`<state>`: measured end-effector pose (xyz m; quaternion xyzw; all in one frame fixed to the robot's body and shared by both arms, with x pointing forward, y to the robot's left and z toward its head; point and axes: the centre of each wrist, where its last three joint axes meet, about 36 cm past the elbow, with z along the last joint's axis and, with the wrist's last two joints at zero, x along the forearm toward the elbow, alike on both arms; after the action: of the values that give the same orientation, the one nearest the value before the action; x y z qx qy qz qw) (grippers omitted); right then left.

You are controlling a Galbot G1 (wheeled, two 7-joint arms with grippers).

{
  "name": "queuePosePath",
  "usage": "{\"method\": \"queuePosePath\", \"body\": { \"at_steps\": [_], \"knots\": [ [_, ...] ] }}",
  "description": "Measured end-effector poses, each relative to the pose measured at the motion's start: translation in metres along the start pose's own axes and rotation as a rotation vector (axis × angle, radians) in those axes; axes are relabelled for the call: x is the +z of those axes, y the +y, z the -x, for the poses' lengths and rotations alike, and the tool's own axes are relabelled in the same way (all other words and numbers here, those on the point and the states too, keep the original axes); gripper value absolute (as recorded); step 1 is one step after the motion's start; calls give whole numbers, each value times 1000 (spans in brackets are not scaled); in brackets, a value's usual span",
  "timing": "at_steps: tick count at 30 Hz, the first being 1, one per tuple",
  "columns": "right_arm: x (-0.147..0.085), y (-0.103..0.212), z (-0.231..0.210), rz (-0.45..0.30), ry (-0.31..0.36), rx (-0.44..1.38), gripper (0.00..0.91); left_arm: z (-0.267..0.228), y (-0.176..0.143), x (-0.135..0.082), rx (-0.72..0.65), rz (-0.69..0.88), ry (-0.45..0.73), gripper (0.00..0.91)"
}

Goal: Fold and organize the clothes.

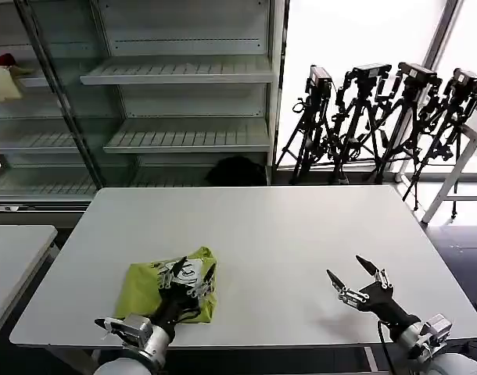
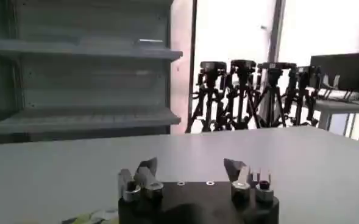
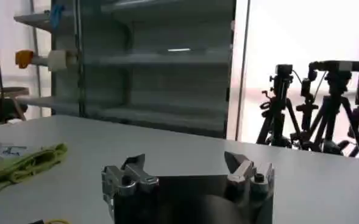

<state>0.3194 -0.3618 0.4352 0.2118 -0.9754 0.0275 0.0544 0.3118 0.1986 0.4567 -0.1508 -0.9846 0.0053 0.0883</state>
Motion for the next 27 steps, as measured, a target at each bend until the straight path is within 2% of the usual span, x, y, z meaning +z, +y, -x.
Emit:
{"method": "queuePosePath", "body": {
  "at_steps": [4, 9, 17, 27],
  "knots": [
    [0, -1, -1, -3, 2, 0, 907, -6, 8, -16, -30, 16, -25, 907],
    [-1, -4, 0, -5, 1, 7, 907, -16, 42, -21, -113, 21, 4, 907],
    [0, -3, 2, -8, 2, 5, 907, -31, 100, 0, -276, -54, 127, 907],
    [-1, -4, 2, -11, 3, 3, 907, -38, 129, 22, -352, -168, 219, 907]
  ]
}}
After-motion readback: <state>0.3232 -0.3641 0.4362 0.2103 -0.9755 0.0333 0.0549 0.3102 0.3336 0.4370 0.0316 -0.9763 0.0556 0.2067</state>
